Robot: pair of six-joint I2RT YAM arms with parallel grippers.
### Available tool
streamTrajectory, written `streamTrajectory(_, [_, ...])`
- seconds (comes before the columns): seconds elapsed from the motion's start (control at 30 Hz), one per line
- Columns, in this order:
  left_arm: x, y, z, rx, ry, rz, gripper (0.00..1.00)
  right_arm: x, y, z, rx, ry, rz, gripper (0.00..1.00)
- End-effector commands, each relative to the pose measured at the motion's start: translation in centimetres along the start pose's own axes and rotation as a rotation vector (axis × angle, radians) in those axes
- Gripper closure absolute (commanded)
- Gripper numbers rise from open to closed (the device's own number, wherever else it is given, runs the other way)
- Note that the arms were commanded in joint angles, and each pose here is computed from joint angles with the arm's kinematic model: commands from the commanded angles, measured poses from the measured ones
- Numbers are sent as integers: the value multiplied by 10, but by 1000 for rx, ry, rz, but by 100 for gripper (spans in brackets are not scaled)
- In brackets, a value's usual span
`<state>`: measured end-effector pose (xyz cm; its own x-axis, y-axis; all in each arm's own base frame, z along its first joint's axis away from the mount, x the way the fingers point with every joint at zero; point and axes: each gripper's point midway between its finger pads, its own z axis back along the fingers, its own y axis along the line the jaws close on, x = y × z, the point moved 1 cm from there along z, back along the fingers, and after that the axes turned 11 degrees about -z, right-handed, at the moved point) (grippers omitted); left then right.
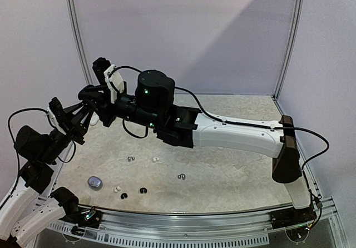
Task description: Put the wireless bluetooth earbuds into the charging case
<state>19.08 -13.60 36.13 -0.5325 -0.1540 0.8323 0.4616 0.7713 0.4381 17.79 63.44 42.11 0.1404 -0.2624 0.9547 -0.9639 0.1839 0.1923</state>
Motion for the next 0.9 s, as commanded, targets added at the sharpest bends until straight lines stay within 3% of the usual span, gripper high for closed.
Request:
streamTrajectory(0.0, [13,-1,2,-7,-46,12,100,-30,-13,-4,-52,48,6,100])
streamTrajectory(0.63, [14,2,4,7,-34,27,100,-55,-35,-5,-165,90,63,100])
streamTrajectory(0.87, [12,3,4,13,-21,37,100,-69,-38,-6,-171,118,51,81])
